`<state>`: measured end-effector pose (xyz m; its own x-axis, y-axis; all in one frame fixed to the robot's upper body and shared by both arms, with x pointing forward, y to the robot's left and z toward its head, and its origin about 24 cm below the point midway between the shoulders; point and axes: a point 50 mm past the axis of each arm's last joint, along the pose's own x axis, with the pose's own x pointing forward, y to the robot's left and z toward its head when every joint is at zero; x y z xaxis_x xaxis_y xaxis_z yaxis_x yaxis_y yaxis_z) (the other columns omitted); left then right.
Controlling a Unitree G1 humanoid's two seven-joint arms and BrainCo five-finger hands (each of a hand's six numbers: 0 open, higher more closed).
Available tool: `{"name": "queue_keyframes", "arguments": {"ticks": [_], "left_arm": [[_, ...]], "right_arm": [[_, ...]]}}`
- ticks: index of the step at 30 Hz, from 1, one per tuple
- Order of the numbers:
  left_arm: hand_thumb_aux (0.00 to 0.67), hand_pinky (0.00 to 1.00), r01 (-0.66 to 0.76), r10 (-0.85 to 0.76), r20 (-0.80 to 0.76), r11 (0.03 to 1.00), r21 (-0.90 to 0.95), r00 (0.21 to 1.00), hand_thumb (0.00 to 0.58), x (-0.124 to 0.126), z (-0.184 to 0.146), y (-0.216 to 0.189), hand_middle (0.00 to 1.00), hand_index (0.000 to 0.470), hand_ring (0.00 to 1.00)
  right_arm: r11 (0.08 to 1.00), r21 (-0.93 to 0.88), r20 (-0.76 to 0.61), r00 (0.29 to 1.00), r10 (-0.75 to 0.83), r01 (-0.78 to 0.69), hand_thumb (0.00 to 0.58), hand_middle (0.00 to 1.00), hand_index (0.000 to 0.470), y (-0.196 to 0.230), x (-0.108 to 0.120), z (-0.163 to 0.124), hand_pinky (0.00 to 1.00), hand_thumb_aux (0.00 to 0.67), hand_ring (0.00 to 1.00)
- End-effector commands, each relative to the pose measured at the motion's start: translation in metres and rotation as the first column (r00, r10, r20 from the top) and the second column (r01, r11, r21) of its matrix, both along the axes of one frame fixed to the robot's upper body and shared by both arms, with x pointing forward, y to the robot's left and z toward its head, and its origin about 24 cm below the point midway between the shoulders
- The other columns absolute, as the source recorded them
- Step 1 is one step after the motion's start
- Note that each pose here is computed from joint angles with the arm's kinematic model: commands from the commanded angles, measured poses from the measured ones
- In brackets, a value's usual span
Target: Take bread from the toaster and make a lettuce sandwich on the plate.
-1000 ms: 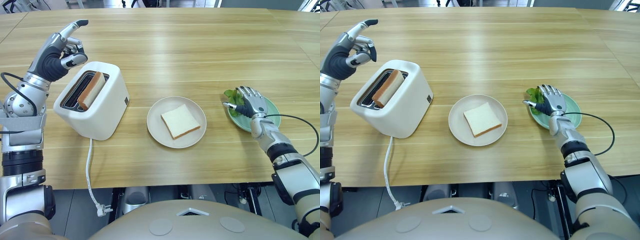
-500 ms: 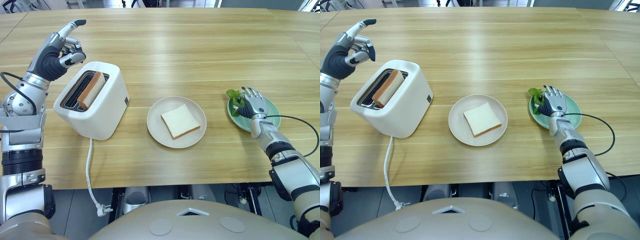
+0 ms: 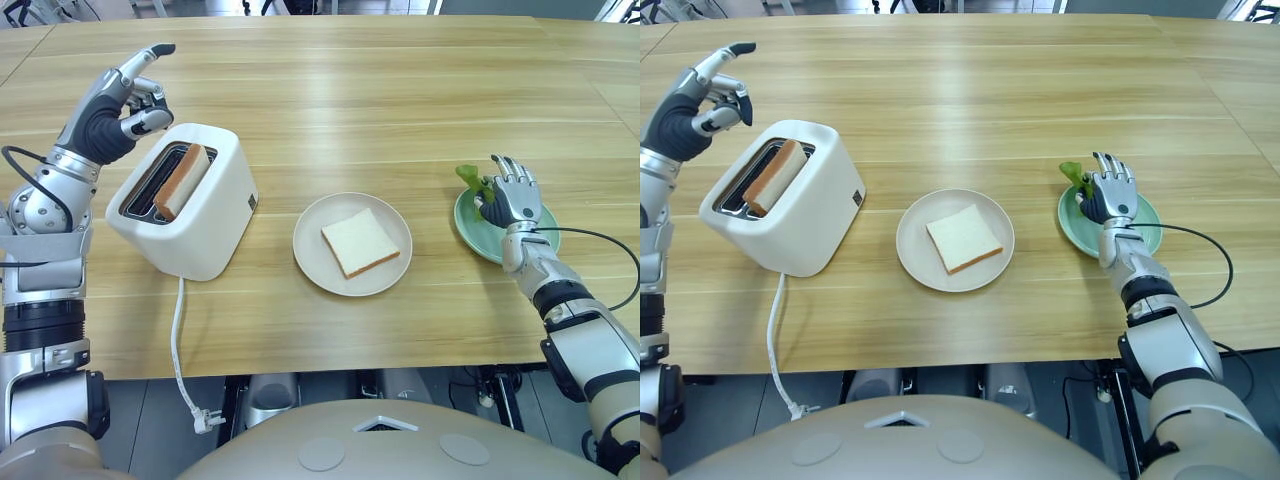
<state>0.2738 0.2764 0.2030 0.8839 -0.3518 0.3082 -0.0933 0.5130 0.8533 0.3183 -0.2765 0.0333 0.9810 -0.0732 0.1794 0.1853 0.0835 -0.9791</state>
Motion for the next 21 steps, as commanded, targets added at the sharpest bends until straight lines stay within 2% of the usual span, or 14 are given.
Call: {"name": "queue_keyframes", "arguments": {"ticks": [1, 3, 5, 6, 7, 8, 9, 10, 21], "left_arm": [[0.0, 0.7, -0.066, 0.07, -0.064, 0.996, 0.066, 0.995, 0.0, 0.001, -0.012, 0.015, 0.7, 0.0, 0.7], [0.0, 0.69, -0.095, 0.102, -0.077, 0.991, 0.09, 0.992, 0.0, 0.002, -0.016, 0.021, 0.69, 0.0, 0.69], [0.0, 0.6, -0.113, 0.124, -0.093, 0.987, 0.118, 0.988, 0.0, 0.002, -0.02, 0.025, 0.6, 0.0, 0.6], [0.0, 0.51, -0.132, 0.15, -0.111, 0.979, 0.158, 0.982, 0.0, 0.001, -0.025, 0.028, 0.51, 0.0, 0.51], [0.0, 0.51, -0.154, 0.181, -0.125, 0.967, 0.204, 0.975, 0.0, 0.001, -0.03, 0.032, 0.51, 0.0, 0.51], [0.0, 0.25, -0.173, 0.212, -0.139, 0.953, 0.251, 0.967, 0.0, 0.0, -0.034, 0.035, 0.25, 0.0, 0.25], [0.0, 0.25, -0.182, 0.231, -0.148, 0.941, 0.284, 0.962, 0.0, -0.001, -0.038, 0.038, 0.25, 0.0, 0.25], [0.0, 0.0, -0.185, 0.239, -0.154, 0.936, 0.299, 0.959, 0.0, -0.002, -0.04, 0.039, 0.0, 0.0, 0.0], [0.0, 0.0, -0.17, 0.252, -0.186, 0.914, 0.369, 0.95, 0.0, -0.009, -0.047, 0.042, 0.0, 0.0, 0.0]], "right_arm": [[0.999, 0.006, 0.075, 0.996, 0.042, -0.042, 0.58, 0.0, 0.46, 0.004, 0.001, 0.011, 0.0, 0.67, 0.0], [0.997, 0.01, 0.094, 0.993, 0.071, -0.072, 0.58, 0.0, 0.46, 0.01, 0.001, 0.014, 0.0, 0.67, 0.0], [0.994, 0.011, 0.109, 0.989, 0.105, -0.107, 0.58, 0.0, 0.46, 0.017, 0.002, 0.016, 0.0, 0.67, 0.0], [0.991, 0.016, 0.115, 0.984, 0.133, -0.136, 0.58, 0.0, 0.46, 0.024, 0.002, 0.018, 0.0, 0.67, 0.0], [0.987, 0.018, 0.119, 0.98, 0.159, -0.163, 0.58, 0.0, 0.46, 0.03, 0.002, 0.019, 0.0, 0.67, 0.0], [0.982, 0.022, 0.123, 0.975, 0.186, -0.19, 0.58, 0.0, 0.46, 0.037, 0.001, 0.02, 0.0, 0.67, 0.0], [0.976, 0.027, 0.127, 0.969, 0.21, -0.215, 0.58, 0.0, 0.46, 0.043, 0.001, 0.021, 0.0, 0.67, 0.0], [0.972, 0.031, 0.129, 0.965, 0.227, -0.232, 0.58, 0.0, 0.46, 0.047, 0.0, 0.021, 0.0, 0.67, 0.0], [0.89, 0.041, 0.083, 0.889, 0.45, -0.455, 0.58, 0.0, 0.46, 0.111, -0.012, 0.015, 0.0, 0.67, 0.0]]}}
